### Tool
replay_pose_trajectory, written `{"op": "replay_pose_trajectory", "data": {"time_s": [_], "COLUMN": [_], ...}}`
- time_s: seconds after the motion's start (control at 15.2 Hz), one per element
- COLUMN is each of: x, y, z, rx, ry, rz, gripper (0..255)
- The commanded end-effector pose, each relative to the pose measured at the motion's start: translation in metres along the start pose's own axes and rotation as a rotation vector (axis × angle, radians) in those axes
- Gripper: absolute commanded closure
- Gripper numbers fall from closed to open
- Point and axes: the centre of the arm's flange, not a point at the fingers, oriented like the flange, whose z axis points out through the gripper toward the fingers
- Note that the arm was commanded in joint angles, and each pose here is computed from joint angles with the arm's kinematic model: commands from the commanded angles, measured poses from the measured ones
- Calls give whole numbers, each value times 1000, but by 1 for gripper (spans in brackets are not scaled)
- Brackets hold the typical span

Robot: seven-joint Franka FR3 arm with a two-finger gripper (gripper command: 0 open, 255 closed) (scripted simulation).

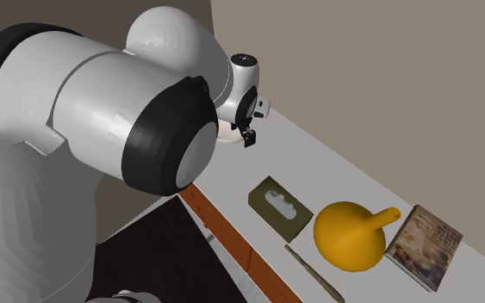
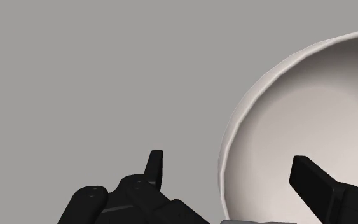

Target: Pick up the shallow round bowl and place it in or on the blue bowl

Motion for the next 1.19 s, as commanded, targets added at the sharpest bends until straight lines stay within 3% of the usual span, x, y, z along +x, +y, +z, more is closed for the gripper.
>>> {"op": "replay_pose_trajectory", "data": {"time_s": [0.0,0.59,1.12], "x": [0,0,0], "y": [0,0,-2], "z": [0,0,-42], "rx": [0,0,0], "ry": [0,0,0], "rz": [0,0,0], "gripper": [255,255,255]}}
